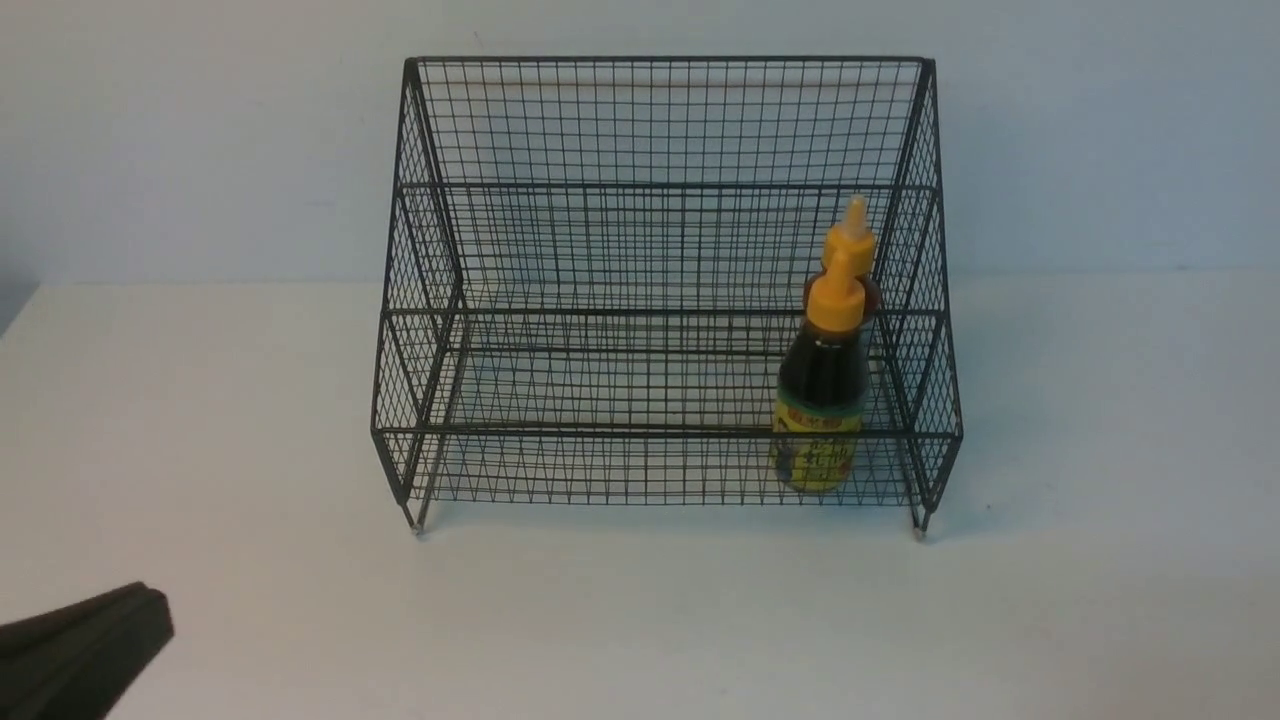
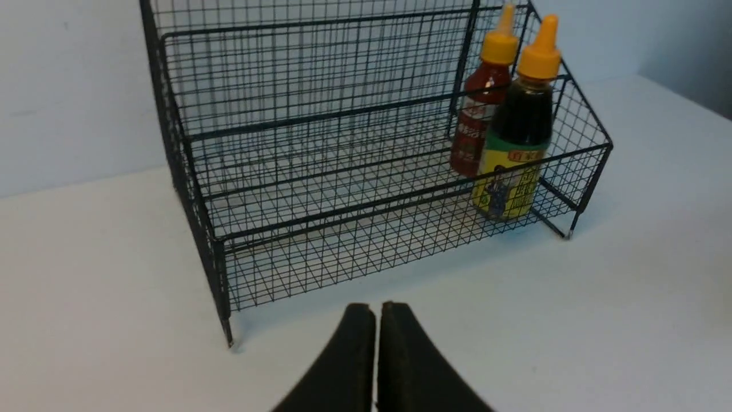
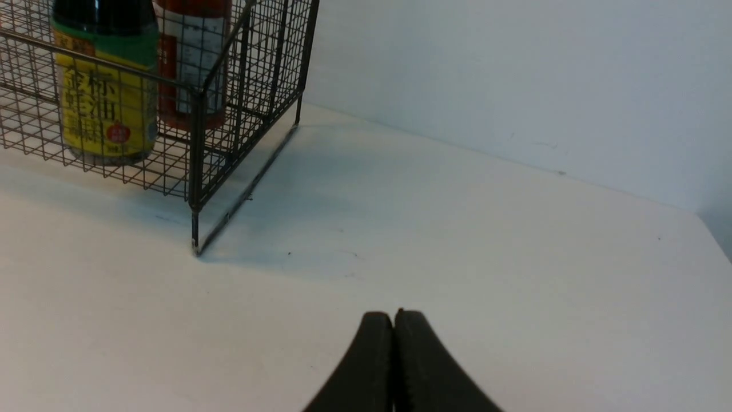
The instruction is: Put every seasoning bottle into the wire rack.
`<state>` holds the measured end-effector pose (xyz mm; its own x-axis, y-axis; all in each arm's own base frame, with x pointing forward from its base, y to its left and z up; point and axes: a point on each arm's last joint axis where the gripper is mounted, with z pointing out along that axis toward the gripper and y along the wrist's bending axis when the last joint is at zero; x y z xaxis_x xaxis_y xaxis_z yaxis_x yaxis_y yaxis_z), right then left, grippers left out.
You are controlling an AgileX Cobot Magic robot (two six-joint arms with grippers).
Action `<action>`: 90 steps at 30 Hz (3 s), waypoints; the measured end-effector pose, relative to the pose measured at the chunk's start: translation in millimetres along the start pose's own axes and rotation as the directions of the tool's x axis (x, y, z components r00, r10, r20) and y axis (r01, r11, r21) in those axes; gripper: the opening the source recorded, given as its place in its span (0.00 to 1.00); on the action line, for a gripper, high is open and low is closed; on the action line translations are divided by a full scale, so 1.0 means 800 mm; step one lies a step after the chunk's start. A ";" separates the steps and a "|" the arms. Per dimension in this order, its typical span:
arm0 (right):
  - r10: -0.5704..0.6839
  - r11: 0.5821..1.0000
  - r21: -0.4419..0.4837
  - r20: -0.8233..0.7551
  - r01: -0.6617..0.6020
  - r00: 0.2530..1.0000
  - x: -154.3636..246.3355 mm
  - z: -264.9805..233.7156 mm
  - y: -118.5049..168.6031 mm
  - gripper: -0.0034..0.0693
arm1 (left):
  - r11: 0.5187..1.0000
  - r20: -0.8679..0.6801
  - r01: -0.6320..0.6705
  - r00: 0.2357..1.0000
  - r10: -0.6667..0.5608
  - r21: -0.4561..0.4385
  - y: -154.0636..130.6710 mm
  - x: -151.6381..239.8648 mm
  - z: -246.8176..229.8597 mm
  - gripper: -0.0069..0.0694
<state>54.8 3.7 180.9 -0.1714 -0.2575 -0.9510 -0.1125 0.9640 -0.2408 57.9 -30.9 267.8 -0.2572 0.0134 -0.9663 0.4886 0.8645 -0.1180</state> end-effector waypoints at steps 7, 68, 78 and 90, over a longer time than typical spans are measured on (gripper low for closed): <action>0.000 1.000 0.000 0.000 0.000 1.000 0.000 0.000 0.000 0.03 | 1.000 -0.070 -0.014 0.997 0.014 0.000 0.004 0.044 0.013 0.08; -0.006 1.000 0.000 0.000 0.006 1.000 0.000 0.000 0.000 0.03 | 0.861 -0.069 -0.047 0.997 0.014 -0.507 0.046 0.120 0.001 0.08; -0.007 1.000 0.000 0.000 0.007 1.000 0.000 0.000 0.000 0.03 | 0.860 -0.069 -0.047 0.998 0.014 -0.508 0.046 0.120 0.001 0.08; 0.003 1.000 0.000 0.000 -0.003 1.000 0.000 0.000 0.000 0.03 | 0.860 -0.069 -0.047 0.998 0.014 -0.508 0.046 0.120 0.001 0.08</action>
<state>54.8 3.7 180.9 -0.1716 -0.2551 -0.9516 -0.1121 0.9647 -0.2384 52.2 1.8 170.3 -0.3077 0.0599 -0.9496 0.0087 0.9982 0.0601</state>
